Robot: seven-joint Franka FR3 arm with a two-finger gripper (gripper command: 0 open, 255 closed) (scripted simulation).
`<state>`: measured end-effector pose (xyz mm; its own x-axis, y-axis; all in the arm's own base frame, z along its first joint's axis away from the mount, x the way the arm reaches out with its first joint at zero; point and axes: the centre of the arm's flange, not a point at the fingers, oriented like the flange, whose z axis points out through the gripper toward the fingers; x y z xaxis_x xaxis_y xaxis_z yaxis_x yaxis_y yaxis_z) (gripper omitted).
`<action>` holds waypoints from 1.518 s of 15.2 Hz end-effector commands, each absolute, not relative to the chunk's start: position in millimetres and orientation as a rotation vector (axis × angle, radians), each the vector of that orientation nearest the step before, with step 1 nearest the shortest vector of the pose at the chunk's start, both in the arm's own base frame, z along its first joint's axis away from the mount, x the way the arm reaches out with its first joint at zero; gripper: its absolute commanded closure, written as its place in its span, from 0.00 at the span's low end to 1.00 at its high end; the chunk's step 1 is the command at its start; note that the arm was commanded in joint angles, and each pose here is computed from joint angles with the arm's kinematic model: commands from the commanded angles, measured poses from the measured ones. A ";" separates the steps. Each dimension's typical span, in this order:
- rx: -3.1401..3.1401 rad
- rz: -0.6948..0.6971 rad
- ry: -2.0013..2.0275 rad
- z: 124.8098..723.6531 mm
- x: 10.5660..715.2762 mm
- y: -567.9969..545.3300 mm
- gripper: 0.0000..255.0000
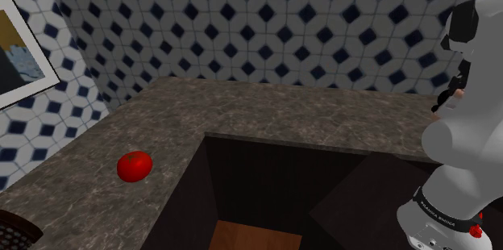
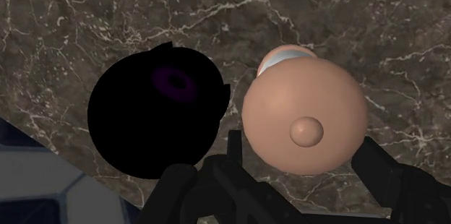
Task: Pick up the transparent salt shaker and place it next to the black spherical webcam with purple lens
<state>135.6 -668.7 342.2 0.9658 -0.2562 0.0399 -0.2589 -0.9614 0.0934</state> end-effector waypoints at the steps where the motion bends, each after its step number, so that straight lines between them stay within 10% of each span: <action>1: 3.017 0.042 -0.397 338.3 135.0 -668.0 1.00; 7: 3.017 0.042 -0.397 338.3 135.0 -668.0 1.00; 8: 3.017 0.042 -0.397 338.3 135.0 -668.0 0.00; 23: 3.017 0.042 -0.397 388.0 134.3 -663.0 0.00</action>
